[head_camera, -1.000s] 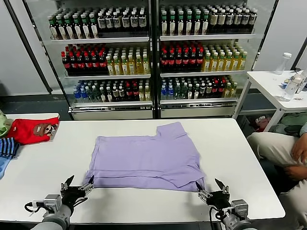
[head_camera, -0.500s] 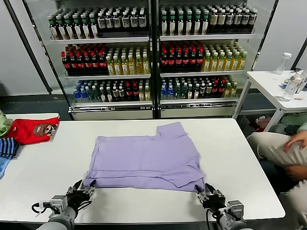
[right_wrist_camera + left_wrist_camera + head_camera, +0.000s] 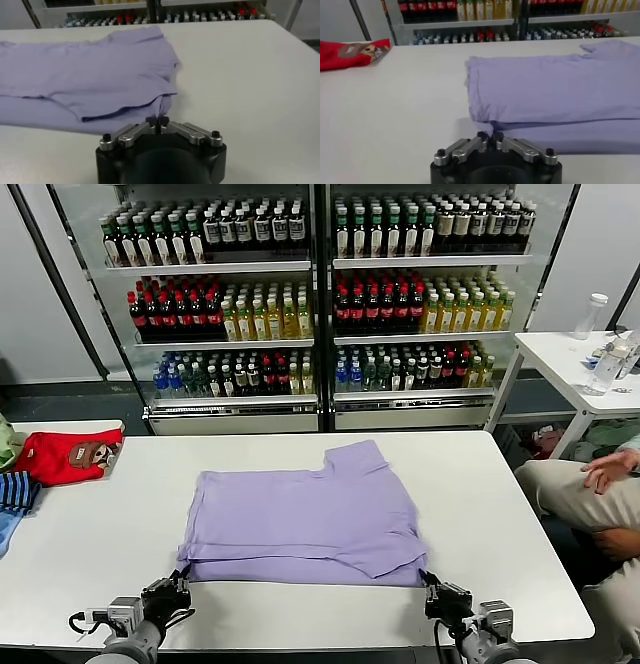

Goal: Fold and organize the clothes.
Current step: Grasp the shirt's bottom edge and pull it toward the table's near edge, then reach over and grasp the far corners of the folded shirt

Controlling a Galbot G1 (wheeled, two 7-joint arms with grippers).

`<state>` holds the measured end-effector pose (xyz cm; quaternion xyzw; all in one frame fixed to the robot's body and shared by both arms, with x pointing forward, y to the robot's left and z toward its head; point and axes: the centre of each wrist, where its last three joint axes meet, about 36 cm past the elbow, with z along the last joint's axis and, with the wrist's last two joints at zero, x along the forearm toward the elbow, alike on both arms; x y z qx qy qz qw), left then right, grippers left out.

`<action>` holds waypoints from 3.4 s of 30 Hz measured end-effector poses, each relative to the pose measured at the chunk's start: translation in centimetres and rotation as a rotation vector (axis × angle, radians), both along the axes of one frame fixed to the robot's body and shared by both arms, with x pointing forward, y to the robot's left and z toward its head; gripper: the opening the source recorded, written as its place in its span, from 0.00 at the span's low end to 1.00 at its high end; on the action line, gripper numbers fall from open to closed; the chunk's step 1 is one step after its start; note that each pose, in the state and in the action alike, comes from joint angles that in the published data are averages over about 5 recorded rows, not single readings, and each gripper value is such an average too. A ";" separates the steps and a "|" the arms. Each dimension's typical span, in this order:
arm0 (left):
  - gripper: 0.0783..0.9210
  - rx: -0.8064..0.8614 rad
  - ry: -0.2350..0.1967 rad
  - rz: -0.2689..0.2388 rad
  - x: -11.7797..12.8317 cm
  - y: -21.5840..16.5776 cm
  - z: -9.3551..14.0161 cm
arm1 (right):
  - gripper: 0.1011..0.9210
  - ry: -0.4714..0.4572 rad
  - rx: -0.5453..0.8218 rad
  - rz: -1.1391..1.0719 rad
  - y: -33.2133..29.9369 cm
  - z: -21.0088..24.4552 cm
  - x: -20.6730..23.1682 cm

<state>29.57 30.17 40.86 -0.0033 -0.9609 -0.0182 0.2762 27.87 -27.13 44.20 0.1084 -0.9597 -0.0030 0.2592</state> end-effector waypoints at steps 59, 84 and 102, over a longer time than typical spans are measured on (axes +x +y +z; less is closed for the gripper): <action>0.88 0.055 -0.067 -0.122 16.9 6.8 1.8 | 0.88 -0.102 0.006 -0.086 8.6 -0.1 31.4; 0.80 -0.034 0.022 -0.179 20.5 9.0 -0.4 | 0.72 0.002 -0.012 -0.129 11.9 -3.3 34.0; 0.18 -0.089 0.012 -0.212 20.5 8.9 -1.0 | 0.09 -0.015 0.031 -0.126 11.7 -3.4 33.5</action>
